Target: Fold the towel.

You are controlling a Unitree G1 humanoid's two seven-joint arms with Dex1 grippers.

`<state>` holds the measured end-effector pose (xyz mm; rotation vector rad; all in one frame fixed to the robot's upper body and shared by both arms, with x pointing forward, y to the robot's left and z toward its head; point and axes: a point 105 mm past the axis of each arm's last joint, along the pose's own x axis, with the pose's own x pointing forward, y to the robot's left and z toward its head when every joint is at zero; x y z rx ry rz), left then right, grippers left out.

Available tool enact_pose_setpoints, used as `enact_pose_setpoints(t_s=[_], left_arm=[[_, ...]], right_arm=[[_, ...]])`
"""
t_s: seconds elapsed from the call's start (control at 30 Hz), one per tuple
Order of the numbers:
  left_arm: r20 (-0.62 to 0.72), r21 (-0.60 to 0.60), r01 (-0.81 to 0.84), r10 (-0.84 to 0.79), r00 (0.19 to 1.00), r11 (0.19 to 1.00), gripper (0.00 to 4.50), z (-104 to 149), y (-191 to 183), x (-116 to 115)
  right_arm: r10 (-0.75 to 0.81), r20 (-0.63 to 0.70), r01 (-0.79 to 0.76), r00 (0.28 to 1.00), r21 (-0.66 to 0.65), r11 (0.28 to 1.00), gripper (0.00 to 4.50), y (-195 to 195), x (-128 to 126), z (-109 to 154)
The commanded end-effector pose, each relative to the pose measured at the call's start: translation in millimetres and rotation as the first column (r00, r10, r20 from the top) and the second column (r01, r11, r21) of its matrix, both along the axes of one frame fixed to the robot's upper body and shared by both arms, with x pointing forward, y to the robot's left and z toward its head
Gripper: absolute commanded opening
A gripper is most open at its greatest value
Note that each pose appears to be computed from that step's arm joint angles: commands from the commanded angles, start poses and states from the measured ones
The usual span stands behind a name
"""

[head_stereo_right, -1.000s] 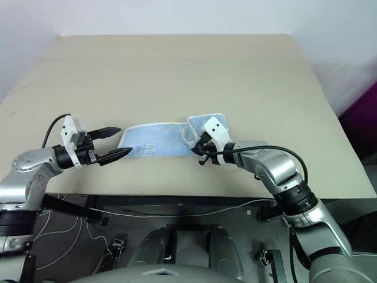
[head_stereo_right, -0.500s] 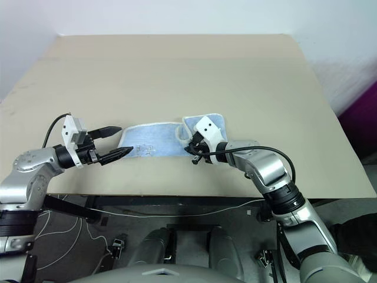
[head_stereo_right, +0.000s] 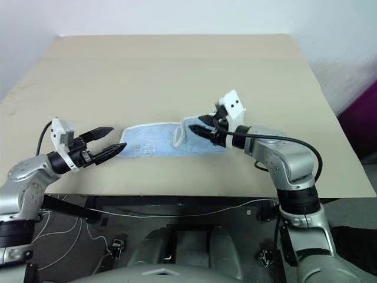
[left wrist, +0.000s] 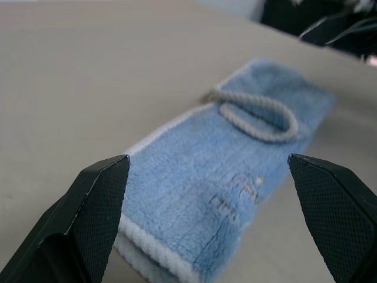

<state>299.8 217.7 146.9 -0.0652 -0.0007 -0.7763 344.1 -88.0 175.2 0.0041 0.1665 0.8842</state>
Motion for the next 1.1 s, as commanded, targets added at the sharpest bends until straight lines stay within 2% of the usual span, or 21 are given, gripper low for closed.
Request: enact_pose_setpoints(t_s=[0.03, 0.1, 0.13, 0.27, 0.33, 0.43, 0.57, 0.7, 0.8, 1.0, 1.1], left_arm=[[0.016, -0.102, -0.069, 0.071, 0.997, 0.992, 4.50, 17, 6, -5], [-0.021, -0.164, -0.107, 0.105, 0.994, 0.981, 4.50, 15, 7, -9], [-0.032, -0.179, -0.121, 0.117, 0.993, 0.976, 4.50, 14, 8, -11], [-0.114, -0.281, -0.240, 0.216, 0.970, 0.929, 4.50, 9, 14, -21], [-0.142, -0.304, -0.285, 0.252, 0.957, 0.909, 4.50, 5, 14, -28], [-0.180, -0.330, -0.325, 0.279, 0.943, 0.886, 4.50, 1, 12, -39], [-0.245, -0.342, -0.402, 0.332, 0.911, 0.850, 4.50, -8, 11, -49], [-0.363, -0.364, -0.494, 0.369, 0.856, 0.790, 4.50, -23, 5, -58], [-0.466, -0.396, -0.546, 0.350, 0.812, 0.738, 4.50, -34, -5, -63], [-0.594, -0.529, -0.605, 0.250, 0.765, 0.595, 4.50, -36, -20, -56], [-0.655, -0.520, -0.633, 0.209, 0.726, 0.573, 4.50, -43, -32, -44]], right_arm=[[0.004, 0.025, -0.005, 1.000, 0.018, 1.000, 0.94, 10, 12, -8], [-0.004, -0.001, 0.004, 1.000, 0.025, 1.000, 0.21, 14, 21, -25], [-0.008, -0.010, 0.008, 1.000, 0.023, 1.000, 0.02, 15, 24, -32], [-0.006, -0.058, 0.002, 0.998, -0.077, 0.997, 0.02, 16, 26, -76], [0.010, -0.056, -0.016, 0.998, -0.110, 0.994, 0.02, 16, 24, -87], [0.047, -0.040, -0.052, 0.998, -0.112, 0.992, 0.02, 20, 19, -90], [0.099, 0.052, -0.096, 0.994, -0.067, 0.993, 0.02, 25, 13, -66], [0.117, 0.187, -0.123, 0.975, 0.024, 0.992, 0.02, 16, 9, -13], [0.104, 0.252, -0.116, 0.962, 0.033, 0.993, 0.02, 4, 9, 12], [0.096, 0.304, -0.104, 0.948, 0.010, 0.995, 0.02, -5, 13, 29], [0.096, 0.308, -0.102, 0.947, 0.005, 0.995, 0.02, -6, 13, 29]])
